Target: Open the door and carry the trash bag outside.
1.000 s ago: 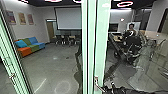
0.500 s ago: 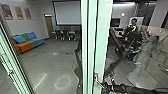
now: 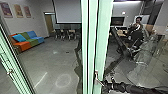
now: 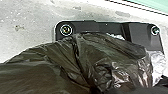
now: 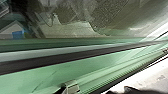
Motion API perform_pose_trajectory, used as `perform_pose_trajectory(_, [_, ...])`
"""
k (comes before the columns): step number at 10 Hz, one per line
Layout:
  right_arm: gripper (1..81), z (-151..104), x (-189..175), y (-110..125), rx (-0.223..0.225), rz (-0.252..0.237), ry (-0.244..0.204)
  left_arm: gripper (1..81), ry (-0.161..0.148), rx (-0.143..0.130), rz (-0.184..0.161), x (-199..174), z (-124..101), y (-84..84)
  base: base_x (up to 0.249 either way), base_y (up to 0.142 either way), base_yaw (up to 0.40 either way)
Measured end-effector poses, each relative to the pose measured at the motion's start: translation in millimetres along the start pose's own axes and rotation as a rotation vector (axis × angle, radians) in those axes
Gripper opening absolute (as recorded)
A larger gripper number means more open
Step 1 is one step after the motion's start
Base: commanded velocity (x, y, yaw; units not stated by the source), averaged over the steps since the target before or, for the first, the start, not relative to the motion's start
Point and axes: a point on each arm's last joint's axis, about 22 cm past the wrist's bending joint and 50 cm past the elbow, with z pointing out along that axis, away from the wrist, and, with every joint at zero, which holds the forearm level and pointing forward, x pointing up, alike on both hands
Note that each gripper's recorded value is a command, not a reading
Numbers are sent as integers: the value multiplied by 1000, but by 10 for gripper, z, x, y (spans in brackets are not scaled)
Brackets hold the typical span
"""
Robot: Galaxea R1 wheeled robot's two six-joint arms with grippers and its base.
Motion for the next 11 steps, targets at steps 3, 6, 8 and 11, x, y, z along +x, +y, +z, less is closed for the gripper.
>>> perform_pose_trajectory(3, [811,-38,7,20,-27,-24,-8,10,0,0,0,-2,0,-2,0,0,0])
perform_pose_trajectory(6, [811,-55,44,25,-42,-35,-7,10,-2,0,0,-5,1,-4,0,0,0])
perform_pose_trajectory(8, [811,-16,67,23,-47,-53,-14,10,-20,1,-6,-92,17,-12,0,0,0])
perform_pose_trajectory(11, [811,26,151,-4,-26,-91,-14,10,-43,1,-13,-180,40,-16,0,0,0])
